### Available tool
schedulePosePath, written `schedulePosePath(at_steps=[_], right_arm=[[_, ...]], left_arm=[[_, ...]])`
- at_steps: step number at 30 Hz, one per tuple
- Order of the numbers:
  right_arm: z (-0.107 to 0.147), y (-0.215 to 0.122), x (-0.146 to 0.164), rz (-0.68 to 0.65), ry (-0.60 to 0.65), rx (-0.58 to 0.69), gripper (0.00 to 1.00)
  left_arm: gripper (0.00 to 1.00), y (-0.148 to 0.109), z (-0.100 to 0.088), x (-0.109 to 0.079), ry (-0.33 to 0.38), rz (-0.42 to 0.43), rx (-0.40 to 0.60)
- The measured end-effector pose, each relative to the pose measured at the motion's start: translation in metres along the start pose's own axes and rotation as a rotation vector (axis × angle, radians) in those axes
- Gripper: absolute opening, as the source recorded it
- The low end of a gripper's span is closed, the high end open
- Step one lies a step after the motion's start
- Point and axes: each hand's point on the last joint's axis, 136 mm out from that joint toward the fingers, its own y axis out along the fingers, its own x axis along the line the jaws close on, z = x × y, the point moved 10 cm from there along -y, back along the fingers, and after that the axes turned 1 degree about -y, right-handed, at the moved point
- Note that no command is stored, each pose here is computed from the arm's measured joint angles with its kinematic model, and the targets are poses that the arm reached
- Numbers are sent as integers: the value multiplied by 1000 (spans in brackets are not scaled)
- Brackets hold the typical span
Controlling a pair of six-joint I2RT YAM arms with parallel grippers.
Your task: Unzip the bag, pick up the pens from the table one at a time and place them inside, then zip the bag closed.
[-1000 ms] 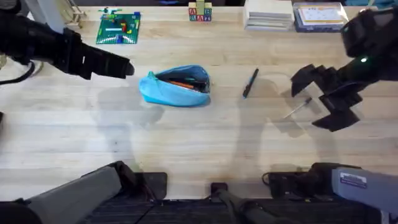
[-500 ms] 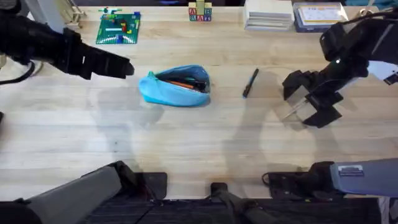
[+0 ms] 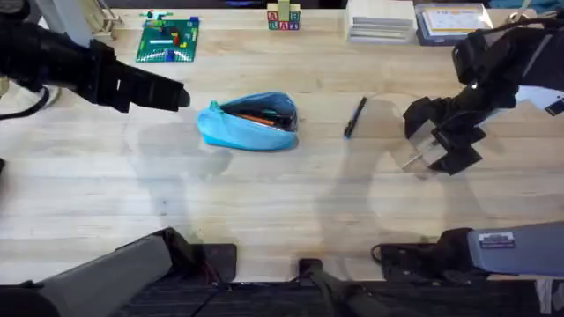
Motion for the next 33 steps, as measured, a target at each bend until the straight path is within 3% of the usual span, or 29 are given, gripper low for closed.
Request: schedulePosePath(at_steps=[6, 9, 16, 29, 33], right_arm=[[0, 2, 3, -19, 12, 5, 719], [0, 2, 5, -35, 16, 10, 584], [0, 2, 3, -25, 20, 7, 59], [0, 1, 3, -22, 20, 7, 29], [2, -5, -9, 79, 1, 17, 31]], left_arm=[[995, 0, 0, 0, -2, 2, 2], [995, 0, 0, 0, -2, 2, 2], [995, 0, 0, 0, -2, 2, 2], [995, 0, 0, 0, -2, 2, 2], [995, 0, 0, 0, -2, 2, 2]])
